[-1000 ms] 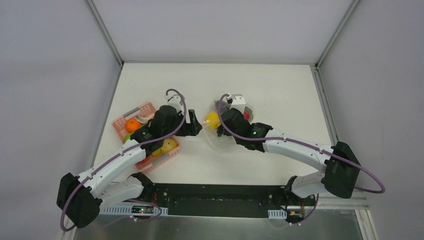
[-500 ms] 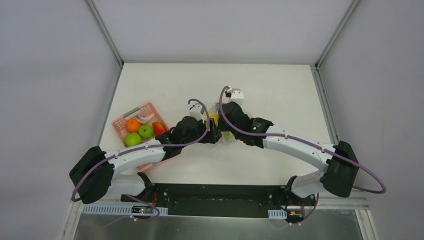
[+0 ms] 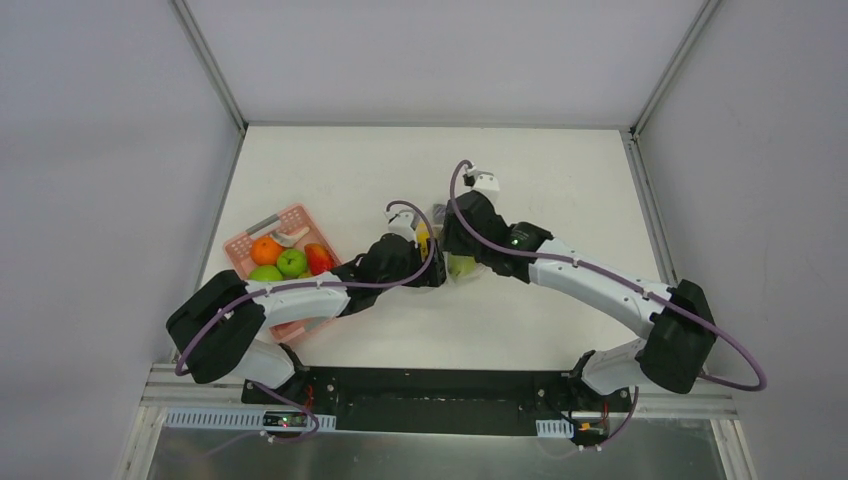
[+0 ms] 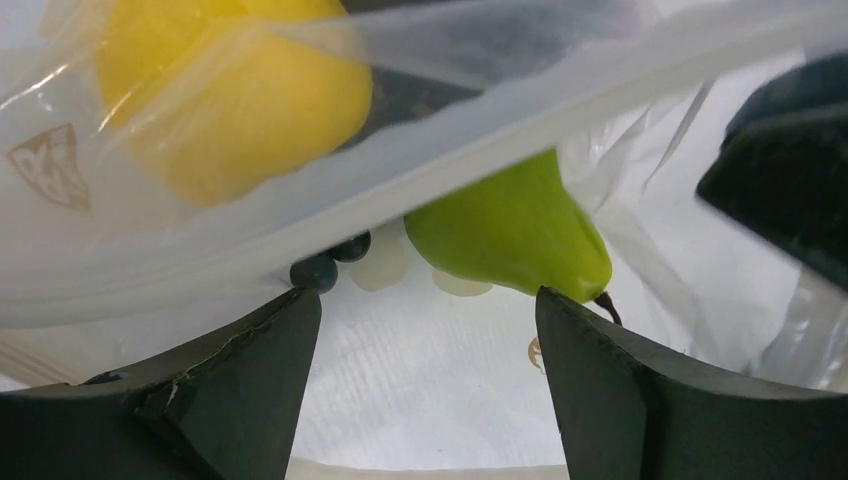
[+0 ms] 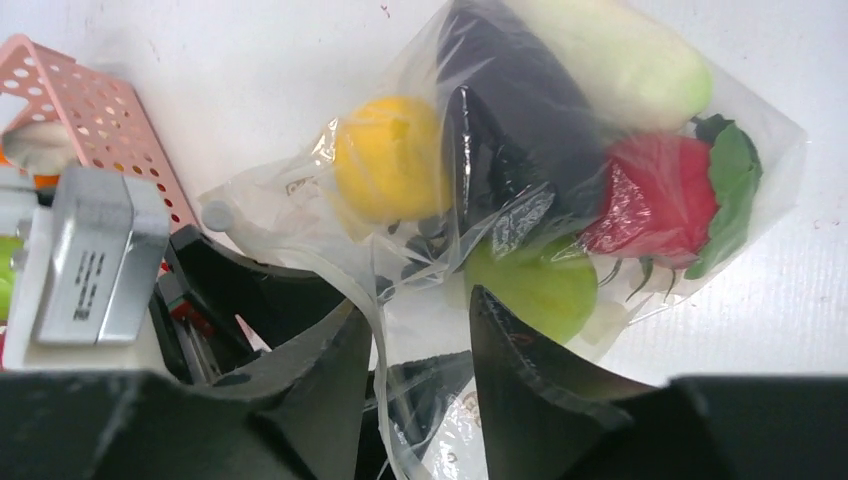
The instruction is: Open the zip-top bag and remove the fake food
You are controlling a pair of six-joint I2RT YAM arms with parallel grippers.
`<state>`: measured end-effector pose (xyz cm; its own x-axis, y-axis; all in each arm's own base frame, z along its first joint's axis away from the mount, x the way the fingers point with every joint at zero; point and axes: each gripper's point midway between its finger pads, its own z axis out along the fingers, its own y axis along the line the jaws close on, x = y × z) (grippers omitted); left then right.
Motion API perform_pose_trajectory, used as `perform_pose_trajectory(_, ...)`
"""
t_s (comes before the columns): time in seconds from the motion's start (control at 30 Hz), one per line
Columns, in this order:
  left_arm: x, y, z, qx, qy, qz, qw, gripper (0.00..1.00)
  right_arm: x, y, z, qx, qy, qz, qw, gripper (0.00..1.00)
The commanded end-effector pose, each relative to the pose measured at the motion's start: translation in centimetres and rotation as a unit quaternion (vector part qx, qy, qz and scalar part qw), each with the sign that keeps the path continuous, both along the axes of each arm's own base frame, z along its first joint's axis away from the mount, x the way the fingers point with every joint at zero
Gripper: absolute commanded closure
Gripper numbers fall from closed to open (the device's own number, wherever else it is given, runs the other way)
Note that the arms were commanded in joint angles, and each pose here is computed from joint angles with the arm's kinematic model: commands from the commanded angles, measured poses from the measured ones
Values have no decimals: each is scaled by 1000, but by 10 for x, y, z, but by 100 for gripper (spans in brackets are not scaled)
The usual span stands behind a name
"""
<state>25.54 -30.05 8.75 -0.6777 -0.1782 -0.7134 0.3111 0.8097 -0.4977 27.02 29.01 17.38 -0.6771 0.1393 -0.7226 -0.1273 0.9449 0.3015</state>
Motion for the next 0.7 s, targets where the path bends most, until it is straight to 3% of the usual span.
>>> perform_pose_trajectory(0.0, 9, -14, 36, -49, -34, 5, 998, 19, 13, -22, 35, 36, -7, -20, 999, 56)
perform_pose_trajectory(0.3, 4, -12, 49, -70, -26, 9, 997, 16, 20, -63, -9, 49, 55, -47, 996, 62)
perform_pose_trajectory(0.47, 5, -16, 45, -60, -14, 5, 998, 16, 9, -37, 23, 127, 40, 27, 991, 44)
perform_pose_trajectory(0.53, 5, -19, 43, -60, -10, 2, 998, 16, 6, -37, 37, 133, 32, 39, 990, 37)
perform_pose_trajectory(0.67, 5, -23, 41, -60, -3, -3, 998, 16, 12, -60, 48, 112, 14, 12, 993, 34)
